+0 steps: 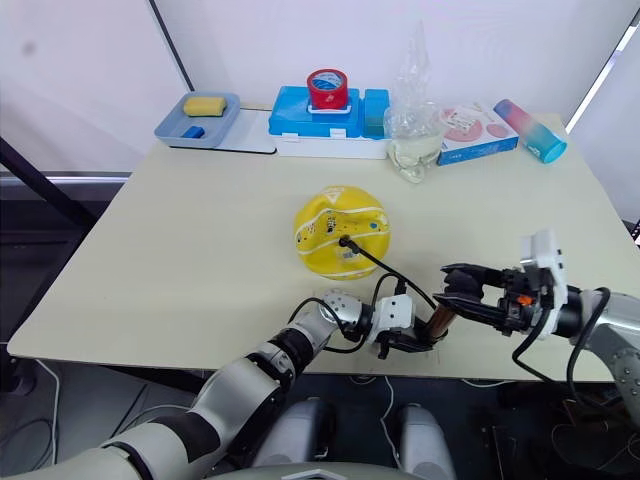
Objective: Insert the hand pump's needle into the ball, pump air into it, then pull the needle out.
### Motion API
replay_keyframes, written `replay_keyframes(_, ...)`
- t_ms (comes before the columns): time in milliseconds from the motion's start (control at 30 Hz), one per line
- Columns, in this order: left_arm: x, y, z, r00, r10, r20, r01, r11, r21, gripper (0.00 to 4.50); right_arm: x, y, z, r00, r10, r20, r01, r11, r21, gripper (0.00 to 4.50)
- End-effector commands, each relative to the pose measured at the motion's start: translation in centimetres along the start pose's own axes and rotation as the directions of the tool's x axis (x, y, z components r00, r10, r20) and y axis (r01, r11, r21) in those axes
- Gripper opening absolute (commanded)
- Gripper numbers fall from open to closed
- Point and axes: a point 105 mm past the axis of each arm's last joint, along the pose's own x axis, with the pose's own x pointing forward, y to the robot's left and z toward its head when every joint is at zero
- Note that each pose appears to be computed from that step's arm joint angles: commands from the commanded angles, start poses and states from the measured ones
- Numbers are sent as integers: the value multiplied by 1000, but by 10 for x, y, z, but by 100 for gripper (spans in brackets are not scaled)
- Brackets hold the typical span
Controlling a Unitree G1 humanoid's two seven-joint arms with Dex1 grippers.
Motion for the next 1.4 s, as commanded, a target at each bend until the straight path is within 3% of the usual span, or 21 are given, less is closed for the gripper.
replay_keyframes(33,-3,-17,-27,995,-55,-88,50,997,-66,115,-12,4,43,997,-4,71,10,997,-81,196)
replay_keyframes(400,-3,-18,-28,993,-67,-94,61,996,-60,115,-33,15,106,993,-6,121,15,997,-71,196)
replay_keyframes(633,-4,-17,-28,994,-62,-95,57,997,-58,115,-30,19,111,994,-1,110,9,997,-71,196)
replay_keyframes(733,-4,-17,-28,994,-62,-93,56,997,-61,115,-24,16,93,998,-15,66,18,999,-43,196)
replay_keyframes(933,-2,-18,-26,995,-62,-82,56,996,-69,115,-6,5,19,996,-43,-84,40,999,-26,196)
replay_keyframes(1133,-2,-17,-26,995,-58,-83,52,996,-70,115,5,-3,-27,992,-67,-107,62,997,-52,196)
replay_keyframes(1233,-2,-16,-26,995,-55,-82,49,996,-71,115,5,-5,-35,990,-68,-120,60,996,-72,196)
replay_keyframes(1400,-2,-16,-26,995,-55,-82,49,996,-72,115,2,-9,-6,997,-66,-29,62,990,-124,196)
